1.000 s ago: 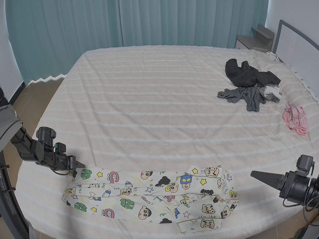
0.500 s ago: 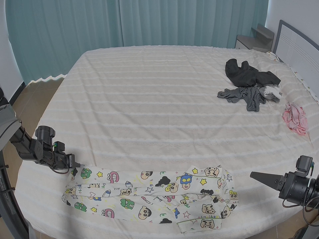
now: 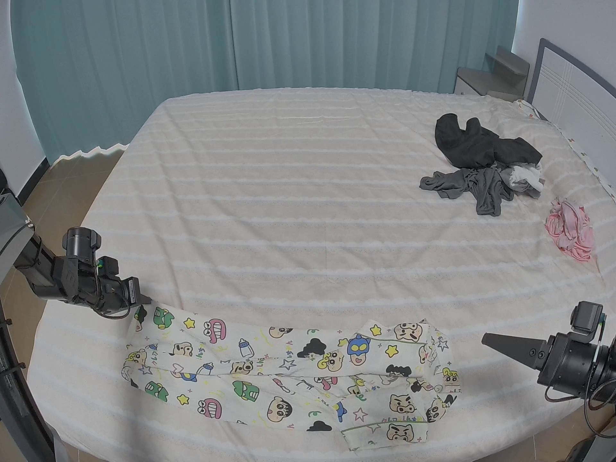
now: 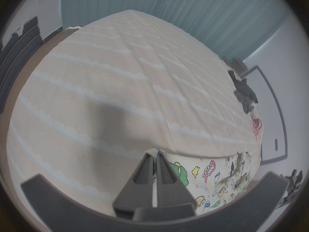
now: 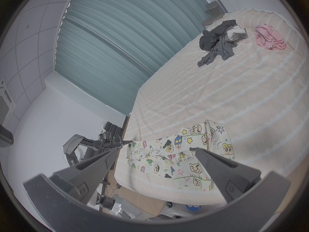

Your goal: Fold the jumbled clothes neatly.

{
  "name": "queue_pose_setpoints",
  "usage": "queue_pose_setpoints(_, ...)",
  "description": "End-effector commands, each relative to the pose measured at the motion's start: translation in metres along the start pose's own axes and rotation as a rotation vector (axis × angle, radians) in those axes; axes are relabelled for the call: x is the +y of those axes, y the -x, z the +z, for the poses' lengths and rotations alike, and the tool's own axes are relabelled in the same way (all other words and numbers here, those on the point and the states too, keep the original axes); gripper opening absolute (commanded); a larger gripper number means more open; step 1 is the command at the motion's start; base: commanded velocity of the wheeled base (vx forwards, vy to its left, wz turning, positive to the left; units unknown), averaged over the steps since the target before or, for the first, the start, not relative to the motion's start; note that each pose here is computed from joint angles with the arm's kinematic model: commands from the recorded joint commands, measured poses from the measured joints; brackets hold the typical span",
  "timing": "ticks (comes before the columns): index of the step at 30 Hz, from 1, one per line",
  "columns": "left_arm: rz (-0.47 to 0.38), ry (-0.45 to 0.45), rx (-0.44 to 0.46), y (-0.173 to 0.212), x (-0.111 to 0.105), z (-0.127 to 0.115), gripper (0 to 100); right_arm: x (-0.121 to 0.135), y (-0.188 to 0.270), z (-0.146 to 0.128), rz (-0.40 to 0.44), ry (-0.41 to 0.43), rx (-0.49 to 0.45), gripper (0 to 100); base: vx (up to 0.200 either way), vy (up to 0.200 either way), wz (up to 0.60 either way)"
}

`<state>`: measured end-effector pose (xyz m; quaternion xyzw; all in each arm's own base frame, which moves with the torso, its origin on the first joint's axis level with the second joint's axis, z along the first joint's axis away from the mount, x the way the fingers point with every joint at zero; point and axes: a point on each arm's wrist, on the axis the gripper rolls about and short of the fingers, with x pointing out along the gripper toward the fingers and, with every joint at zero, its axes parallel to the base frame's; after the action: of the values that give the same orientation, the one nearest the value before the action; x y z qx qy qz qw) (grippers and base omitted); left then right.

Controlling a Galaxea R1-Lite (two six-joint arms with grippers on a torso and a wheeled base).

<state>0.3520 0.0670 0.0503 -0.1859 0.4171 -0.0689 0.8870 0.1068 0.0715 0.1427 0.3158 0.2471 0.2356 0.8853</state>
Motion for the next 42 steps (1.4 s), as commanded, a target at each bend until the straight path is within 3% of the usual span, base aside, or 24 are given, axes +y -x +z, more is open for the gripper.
queue_pose_setpoints(1, -0.010, 0.031, -0.036, 0.001, -0.002, 0.012, 0, -0.001, -0.002, -0.001, -0.008, -0.001, 0.013, 100, 0.000, 0.000, 0.00)
queue_pose_setpoints(15, -0.033, 0.060, -0.009, -0.015, 0.009, 0.010, 0, -0.002, -0.004, -0.004, -0.011, 0.002, 0.036, 100, 0.000, 0.000, 0.00)
queue_pose_setpoints(16, -0.031, 0.058, -0.005, -0.018, 0.011, 0.009, 100, -0.002, -0.004, -0.004, -0.011, 0.002, 0.036, 100, 0.000, 0.000, 0.00)
queue_pose_setpoints(25, -0.031, 0.071, -0.022, -0.020, 0.021, 0.016, 100, -0.002, -0.004, -0.004, -0.012, 0.002, 0.033, 100, 0.000, 0.000, 0.00)
queue_pose_setpoints(30, -0.102, 0.022, 0.001, -0.004, 0.028, 0.005, 100, -0.002, -0.003, -0.004, -0.011, 0.004, 0.031, 100, 0.000, 0.000, 0.00)
queue_pose_setpoints(35, -0.110, -0.045, 0.081, -0.001, 0.034, -0.010, 100, -0.001, -0.003, -0.004, -0.006, 0.005, 0.030, 100, 0.000, 0.000, 0.00)
queue_pose_setpoints(37, -0.122, -0.074, 0.151, 0.001, 0.032, -0.017, 100, -0.001, -0.002, -0.004, -0.005, 0.005, 0.029, 100, 0.000, 0.000, 0.00)
queue_pose_setpoints(42, -0.112, -0.122, 0.200, -0.006, 0.027, -0.025, 100, -0.001, -0.002, -0.004, -0.004, 0.005, 0.026, 100, 0.000, 0.000, 0.00)
